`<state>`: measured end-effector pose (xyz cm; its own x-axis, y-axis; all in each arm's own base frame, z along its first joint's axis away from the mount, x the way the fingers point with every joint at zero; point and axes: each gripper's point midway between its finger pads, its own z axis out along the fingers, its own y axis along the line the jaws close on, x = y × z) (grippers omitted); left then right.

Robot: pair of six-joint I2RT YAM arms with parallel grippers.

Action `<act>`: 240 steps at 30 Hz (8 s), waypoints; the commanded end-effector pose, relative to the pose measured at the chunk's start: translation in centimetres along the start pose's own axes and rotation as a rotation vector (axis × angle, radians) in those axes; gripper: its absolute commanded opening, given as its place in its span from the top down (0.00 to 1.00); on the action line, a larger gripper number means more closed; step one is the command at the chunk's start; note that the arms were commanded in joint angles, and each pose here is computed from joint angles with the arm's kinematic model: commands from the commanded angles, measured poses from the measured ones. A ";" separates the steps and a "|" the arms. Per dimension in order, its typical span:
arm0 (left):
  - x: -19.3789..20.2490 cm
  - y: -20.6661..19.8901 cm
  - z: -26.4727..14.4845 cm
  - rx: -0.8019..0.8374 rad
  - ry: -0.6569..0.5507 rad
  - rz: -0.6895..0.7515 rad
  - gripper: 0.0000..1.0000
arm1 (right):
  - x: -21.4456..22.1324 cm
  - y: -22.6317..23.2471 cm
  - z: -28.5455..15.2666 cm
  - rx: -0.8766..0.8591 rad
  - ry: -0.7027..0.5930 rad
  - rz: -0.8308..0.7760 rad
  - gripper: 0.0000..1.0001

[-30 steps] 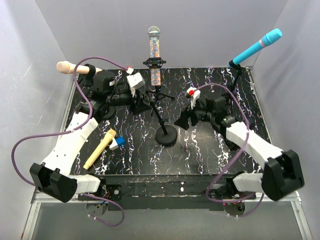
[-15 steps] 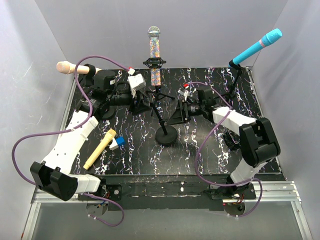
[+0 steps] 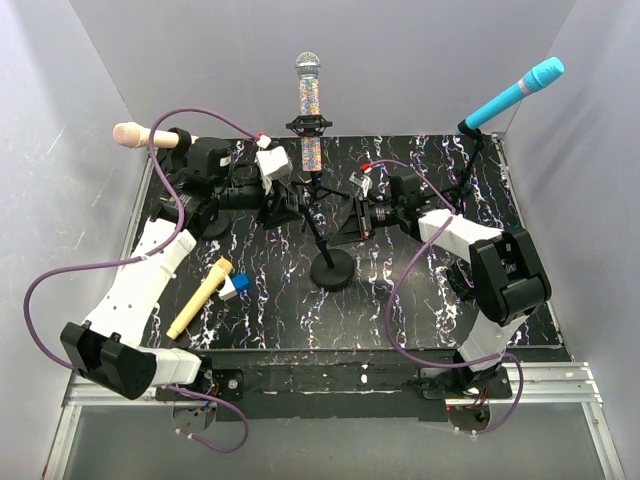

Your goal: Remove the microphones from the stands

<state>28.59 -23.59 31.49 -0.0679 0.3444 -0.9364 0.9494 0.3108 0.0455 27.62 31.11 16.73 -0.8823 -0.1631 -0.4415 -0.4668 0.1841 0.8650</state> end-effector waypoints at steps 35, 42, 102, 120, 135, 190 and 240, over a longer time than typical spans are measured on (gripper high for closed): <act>-2.3 -0.4 -0.6 0.021 -0.035 0.094 0.91 | 0.6 3.7 -4.1 0.402 -0.109 -1.062 0.26; -2.2 -0.9 -1.0 0.024 -0.033 0.103 0.90 | -0.1 5.1 -2.9 0.101 -0.060 -0.386 0.33; -3.1 -1.6 0.0 0.040 -0.067 0.042 0.02 | 3.4 3.5 -7.5 0.522 -0.085 -0.708 0.73; 4.0 -1.9 4.2 0.033 0.022 -0.043 0.02 | 6.2 4.4 -8.4 0.478 -0.059 -0.691 0.67; 7.9 -3.6 6.5 0.171 0.117 0.010 0.26 | 5.8 4.4 -9.0 0.504 -0.084 -0.718 0.67; 9.1 20.2 0.5 -0.599 0.335 0.019 0.90 | 6.7 2.9 -9.3 0.507 -0.085 -0.703 0.67; -8.3 14.2 -2.0 -0.352 -0.085 0.540 0.33 | 1.1 5.9 -8.8 0.478 -0.124 -0.710 0.66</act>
<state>40.34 -19.10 42.00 0.3371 0.3878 -0.8579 0.7091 0.4948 0.5024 24.26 23.16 21.69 -0.3842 -0.3198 -0.8661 -0.8522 0.4838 0.1994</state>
